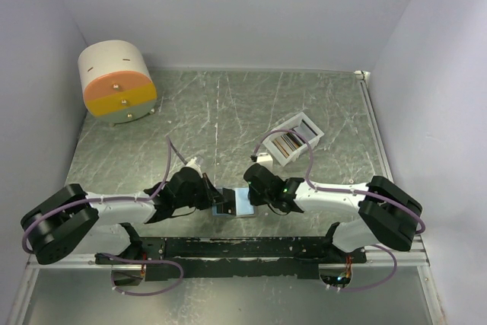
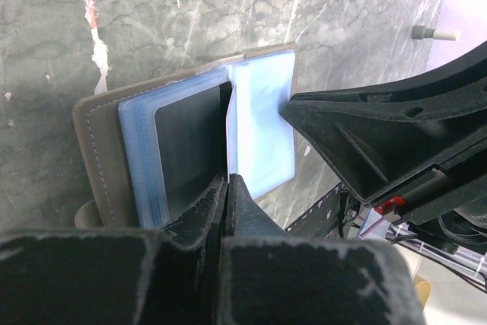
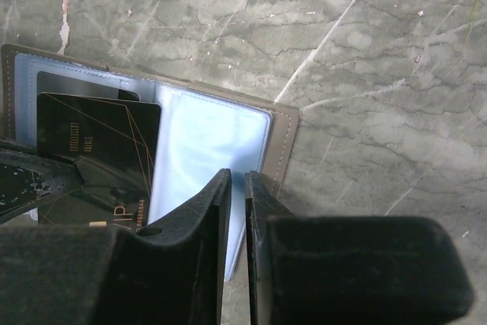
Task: Put the credit cards into the card holder
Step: Insert the credit card into the card holder.
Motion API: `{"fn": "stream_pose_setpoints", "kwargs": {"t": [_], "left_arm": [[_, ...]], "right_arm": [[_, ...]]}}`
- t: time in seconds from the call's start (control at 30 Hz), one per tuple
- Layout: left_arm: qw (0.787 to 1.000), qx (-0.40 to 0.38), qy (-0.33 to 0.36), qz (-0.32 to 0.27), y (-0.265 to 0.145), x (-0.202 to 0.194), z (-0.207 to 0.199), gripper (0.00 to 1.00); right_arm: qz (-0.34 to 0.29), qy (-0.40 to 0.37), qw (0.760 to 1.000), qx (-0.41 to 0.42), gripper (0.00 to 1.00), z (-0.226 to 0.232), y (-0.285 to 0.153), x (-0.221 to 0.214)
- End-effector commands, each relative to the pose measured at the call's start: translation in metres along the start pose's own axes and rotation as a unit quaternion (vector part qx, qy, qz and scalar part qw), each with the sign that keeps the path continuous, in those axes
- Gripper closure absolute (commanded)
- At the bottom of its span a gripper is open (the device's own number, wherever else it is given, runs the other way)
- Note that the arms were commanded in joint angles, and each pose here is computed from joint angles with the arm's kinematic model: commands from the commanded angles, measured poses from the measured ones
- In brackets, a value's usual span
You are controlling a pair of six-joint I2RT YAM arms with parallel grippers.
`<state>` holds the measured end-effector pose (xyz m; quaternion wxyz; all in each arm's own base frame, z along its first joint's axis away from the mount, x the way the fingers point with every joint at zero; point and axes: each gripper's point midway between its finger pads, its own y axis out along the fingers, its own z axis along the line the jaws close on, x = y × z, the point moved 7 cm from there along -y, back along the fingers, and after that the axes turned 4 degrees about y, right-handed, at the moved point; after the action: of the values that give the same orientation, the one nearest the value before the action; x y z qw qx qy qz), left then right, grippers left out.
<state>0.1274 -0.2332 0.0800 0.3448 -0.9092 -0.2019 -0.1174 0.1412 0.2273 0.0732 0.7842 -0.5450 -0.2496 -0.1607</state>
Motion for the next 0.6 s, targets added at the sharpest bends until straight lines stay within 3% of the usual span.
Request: {"fn": "stream_pose_setpoints", "kwargs": {"t": [0.0, 0.57], "left_arm": [[1.000, -0.008, 0.004, 0.005, 0.0026, -0.0021, 0.0004, 0.93], [0.999, 0.017, 0.009, 0.029, 0.0113, -0.0031, 0.0091, 0.93]], "right_arm": [[0.002, 0.000, 1.000, -0.009, 0.87, -0.0050, -0.0015, -0.0046], [0.002, 0.000, 1.000, -0.010, 0.87, -0.0055, -0.0017, -0.0049]]}}
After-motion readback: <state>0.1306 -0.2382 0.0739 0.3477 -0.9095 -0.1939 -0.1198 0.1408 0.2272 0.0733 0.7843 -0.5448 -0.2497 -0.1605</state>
